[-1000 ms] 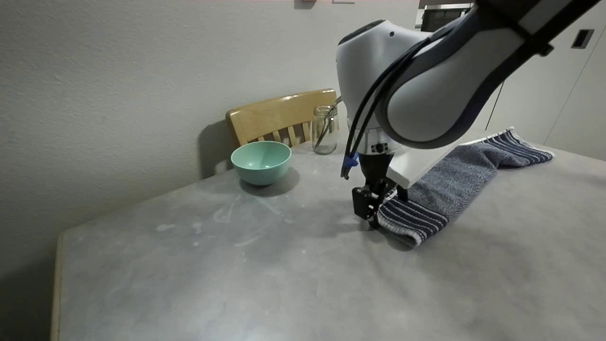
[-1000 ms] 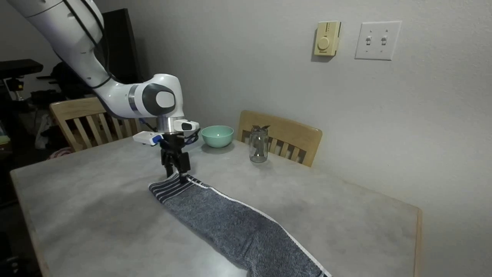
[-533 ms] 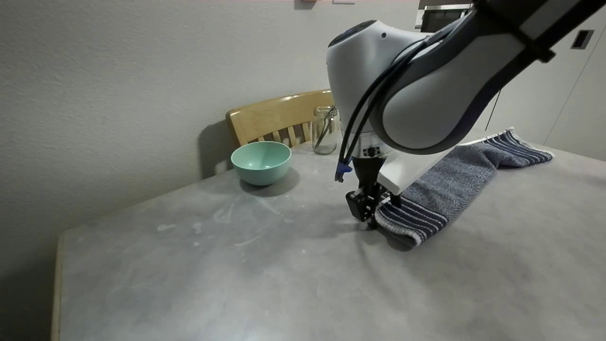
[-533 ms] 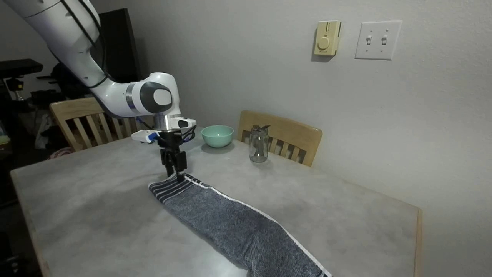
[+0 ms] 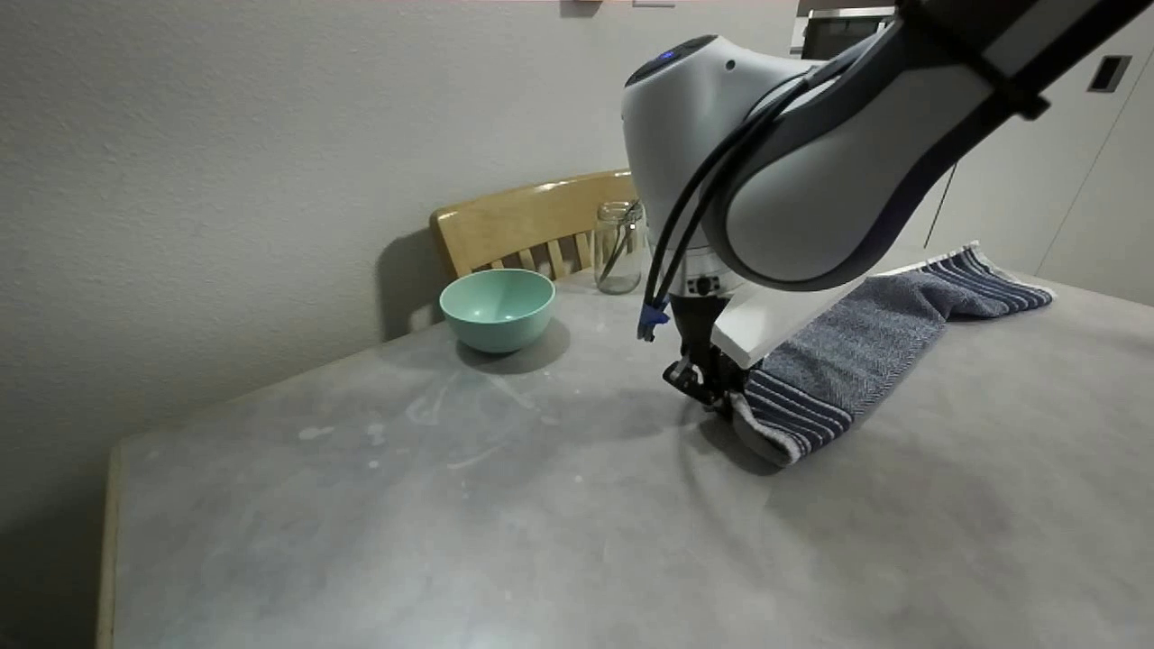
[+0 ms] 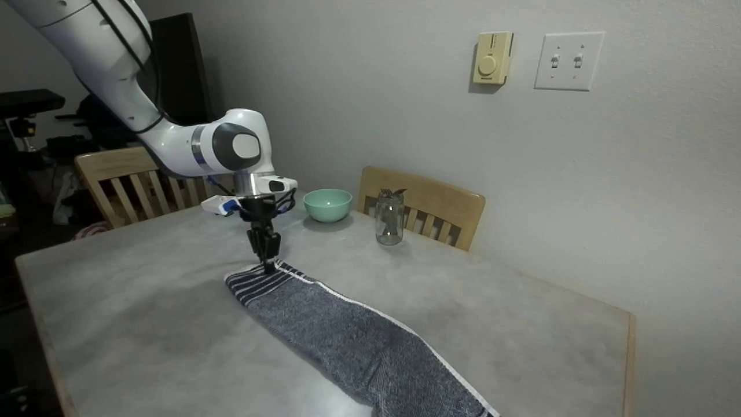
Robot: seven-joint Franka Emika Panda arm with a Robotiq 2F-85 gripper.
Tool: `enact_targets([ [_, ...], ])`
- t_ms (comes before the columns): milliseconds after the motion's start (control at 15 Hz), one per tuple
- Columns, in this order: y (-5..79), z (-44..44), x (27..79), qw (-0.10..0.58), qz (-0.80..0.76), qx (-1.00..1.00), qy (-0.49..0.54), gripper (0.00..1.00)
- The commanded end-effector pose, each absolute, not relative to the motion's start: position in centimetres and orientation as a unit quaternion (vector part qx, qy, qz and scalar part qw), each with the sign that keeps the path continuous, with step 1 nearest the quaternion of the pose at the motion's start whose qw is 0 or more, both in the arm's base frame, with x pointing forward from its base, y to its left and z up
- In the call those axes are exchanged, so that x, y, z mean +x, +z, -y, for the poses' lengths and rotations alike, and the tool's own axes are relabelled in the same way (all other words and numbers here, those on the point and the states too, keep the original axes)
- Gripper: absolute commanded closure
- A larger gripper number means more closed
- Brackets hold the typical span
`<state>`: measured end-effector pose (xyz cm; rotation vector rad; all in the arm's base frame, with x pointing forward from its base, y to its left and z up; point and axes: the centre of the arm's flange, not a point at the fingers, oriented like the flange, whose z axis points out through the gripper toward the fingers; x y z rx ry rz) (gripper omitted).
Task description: Partially unfold the towel on the table
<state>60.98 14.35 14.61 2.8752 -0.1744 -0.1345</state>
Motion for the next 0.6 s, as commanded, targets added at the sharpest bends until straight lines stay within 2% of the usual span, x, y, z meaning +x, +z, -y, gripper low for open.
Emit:
enact_targets([
  [0,14.0,-12.5,60.7,0.136,0.076,0.987,-0.038,1.00],
  [533,15.2,-17.3,62.2,0.097,0.044,0.993,-0.051,0.98],
])
